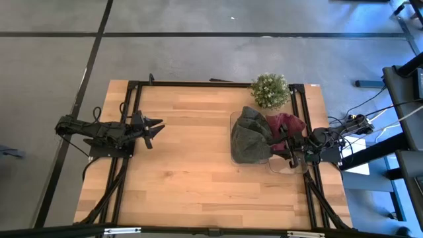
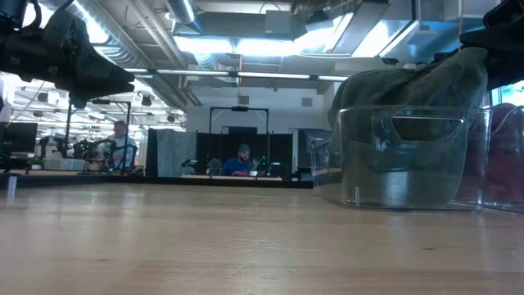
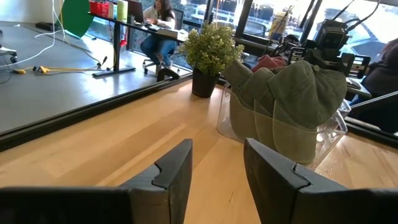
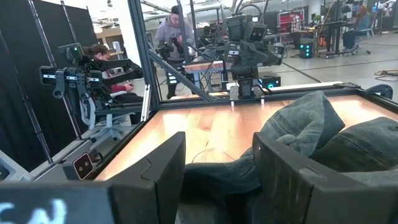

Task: Pick & Place hat
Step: Return to home position

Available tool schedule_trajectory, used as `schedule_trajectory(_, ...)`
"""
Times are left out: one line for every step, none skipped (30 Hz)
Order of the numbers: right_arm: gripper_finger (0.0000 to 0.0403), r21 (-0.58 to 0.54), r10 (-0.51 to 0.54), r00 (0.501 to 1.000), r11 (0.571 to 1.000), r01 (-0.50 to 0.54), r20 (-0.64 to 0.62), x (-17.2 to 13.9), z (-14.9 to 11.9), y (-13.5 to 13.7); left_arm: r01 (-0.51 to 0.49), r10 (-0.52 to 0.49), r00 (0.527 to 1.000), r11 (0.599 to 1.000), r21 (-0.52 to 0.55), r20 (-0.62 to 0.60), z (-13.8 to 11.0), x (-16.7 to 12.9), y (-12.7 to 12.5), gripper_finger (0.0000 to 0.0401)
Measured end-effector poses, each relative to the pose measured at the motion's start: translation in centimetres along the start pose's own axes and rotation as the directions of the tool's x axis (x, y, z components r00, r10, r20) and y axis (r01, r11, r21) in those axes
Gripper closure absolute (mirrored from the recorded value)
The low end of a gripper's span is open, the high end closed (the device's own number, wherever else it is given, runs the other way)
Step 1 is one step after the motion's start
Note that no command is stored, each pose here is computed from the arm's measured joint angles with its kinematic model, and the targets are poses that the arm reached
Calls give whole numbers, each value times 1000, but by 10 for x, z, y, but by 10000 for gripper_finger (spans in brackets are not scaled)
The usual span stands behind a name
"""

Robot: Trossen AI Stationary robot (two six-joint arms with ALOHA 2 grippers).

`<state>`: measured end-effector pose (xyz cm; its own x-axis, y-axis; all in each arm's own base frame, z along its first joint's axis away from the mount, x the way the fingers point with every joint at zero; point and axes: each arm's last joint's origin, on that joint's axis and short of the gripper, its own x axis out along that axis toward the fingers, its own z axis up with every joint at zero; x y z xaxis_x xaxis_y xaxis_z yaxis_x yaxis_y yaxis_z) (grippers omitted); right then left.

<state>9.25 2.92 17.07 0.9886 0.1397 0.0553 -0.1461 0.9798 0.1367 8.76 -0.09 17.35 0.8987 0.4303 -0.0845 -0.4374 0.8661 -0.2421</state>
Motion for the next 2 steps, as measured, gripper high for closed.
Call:
schedule_trajectory(217, -1, 0, 1000, 1000, 0, 0, 0, 0, 0, 0, 0, 1000, 1000, 0, 0, 0, 0, 0, 262)
schedule_trajectory(217, -1, 0, 1000, 1000, 0, 0, 0, 0, 0, 0, 0, 1000, 1000, 0, 0, 0, 0, 0, 262)
